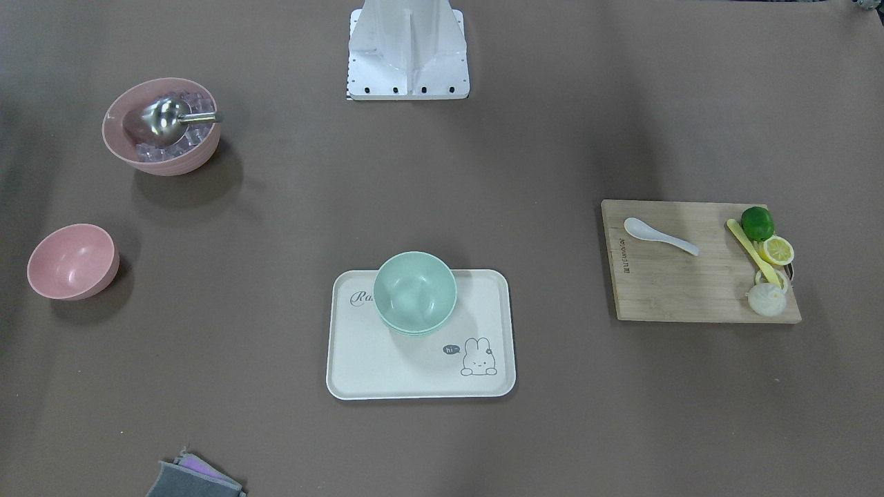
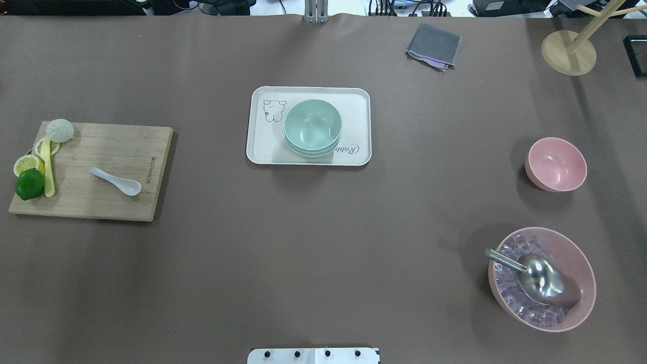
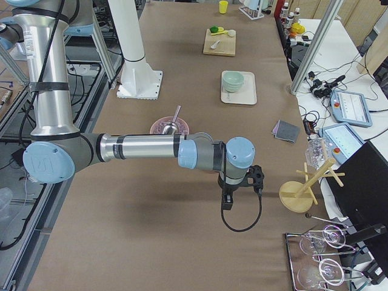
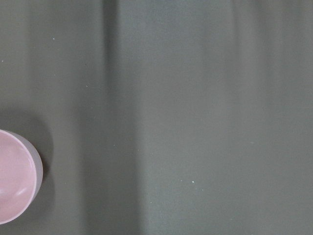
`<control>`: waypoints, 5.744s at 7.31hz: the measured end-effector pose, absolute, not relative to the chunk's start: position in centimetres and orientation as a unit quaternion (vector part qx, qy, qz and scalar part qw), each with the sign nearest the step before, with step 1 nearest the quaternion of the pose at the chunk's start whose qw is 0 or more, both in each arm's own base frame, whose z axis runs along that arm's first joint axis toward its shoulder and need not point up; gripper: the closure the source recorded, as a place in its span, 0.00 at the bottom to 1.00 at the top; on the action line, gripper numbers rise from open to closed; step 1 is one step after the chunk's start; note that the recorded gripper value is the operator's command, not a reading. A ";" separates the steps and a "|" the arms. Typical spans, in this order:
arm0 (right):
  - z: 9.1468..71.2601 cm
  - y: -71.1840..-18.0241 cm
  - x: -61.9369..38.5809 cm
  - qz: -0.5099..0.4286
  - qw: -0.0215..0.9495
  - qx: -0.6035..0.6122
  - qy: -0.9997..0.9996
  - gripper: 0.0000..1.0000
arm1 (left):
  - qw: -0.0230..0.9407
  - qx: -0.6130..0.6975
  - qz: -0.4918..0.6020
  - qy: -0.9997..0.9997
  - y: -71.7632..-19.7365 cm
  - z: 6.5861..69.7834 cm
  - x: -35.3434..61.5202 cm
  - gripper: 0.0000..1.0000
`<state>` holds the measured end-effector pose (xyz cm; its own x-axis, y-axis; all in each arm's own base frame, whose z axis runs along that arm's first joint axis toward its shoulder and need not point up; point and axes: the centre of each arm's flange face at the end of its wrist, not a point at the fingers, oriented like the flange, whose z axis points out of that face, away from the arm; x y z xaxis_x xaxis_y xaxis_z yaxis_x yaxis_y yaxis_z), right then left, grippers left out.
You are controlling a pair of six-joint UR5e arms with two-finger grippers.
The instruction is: Stack pink bowl on green and place spoon
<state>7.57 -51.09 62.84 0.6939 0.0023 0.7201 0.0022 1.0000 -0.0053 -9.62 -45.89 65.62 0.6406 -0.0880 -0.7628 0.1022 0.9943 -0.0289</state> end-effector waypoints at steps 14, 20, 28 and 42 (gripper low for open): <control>62.7 -50.6 7.5 0.000 0.919 -0.002 -0.394 0.00 | 0.903 0.018 -0.048 0.427 -44.6 65.6 -9.4 0.02; 61.6 -48.5 7.2 -0.006 0.913 0.010 -0.408 0.00 | 0.903 0.045 -0.036 0.426 -44.2 62.4 -9.4 0.02; 61.2 -46.7 -3.0 -0.054 0.901 0.037 -0.428 0.01 | 0.896 0.043 -0.042 0.440 -43.7 61.7 -8.7 0.02; 60.5 -51.8 -19.2 0.045 0.894 -0.013 -0.445 1.00 | 0.894 0.050 -0.050 0.443 -44.7 60.5 -7.4 0.02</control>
<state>-19.19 -51.77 60.48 0.6005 0.0909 0.7945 -0.0684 0.9957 -0.0622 -7.45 -44.74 60.52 0.6020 -0.0453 -0.7972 0.1343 0.9899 0.0451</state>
